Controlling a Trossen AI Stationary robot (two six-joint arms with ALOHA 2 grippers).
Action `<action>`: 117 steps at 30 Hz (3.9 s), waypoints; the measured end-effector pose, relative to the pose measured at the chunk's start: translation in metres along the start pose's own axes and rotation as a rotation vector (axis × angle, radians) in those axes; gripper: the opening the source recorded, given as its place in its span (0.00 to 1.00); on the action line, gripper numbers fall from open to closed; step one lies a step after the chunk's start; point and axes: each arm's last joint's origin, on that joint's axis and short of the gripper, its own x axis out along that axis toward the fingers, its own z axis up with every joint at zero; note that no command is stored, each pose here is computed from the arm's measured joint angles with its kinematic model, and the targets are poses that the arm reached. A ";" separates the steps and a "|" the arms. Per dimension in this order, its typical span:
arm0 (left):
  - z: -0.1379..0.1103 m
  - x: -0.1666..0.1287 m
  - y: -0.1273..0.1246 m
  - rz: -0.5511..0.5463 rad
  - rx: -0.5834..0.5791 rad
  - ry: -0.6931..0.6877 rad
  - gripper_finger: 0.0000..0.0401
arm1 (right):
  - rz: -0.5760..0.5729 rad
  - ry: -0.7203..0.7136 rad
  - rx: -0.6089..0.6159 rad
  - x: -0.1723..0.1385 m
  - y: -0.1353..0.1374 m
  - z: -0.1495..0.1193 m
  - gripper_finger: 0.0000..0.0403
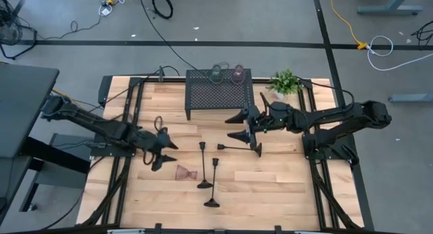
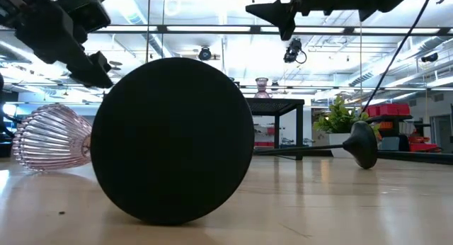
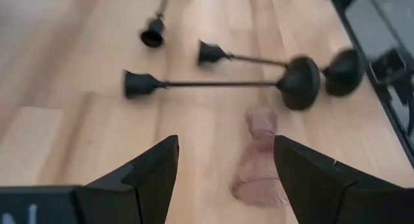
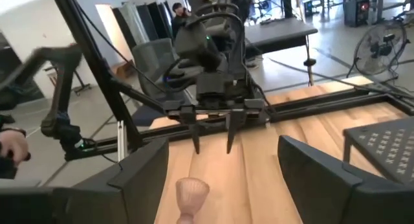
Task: Pick & Place candle stick holders
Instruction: Put the pink glass candle holder on the shelf
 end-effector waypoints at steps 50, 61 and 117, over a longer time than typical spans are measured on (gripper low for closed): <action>0.010 0.148 -0.052 0.126 0.121 0.741 0.49 | -0.010 0.034 -0.064 0.003 0.042 -0.014 0.71; 0.009 0.146 -0.051 0.134 0.123 0.760 0.34 | -0.014 0.047 -0.067 0.003 0.044 -0.016 0.71; 0.071 -0.125 0.010 0.515 0.207 -0.737 0.34 | -0.059 0.058 -0.072 0.003 0.043 -0.018 0.71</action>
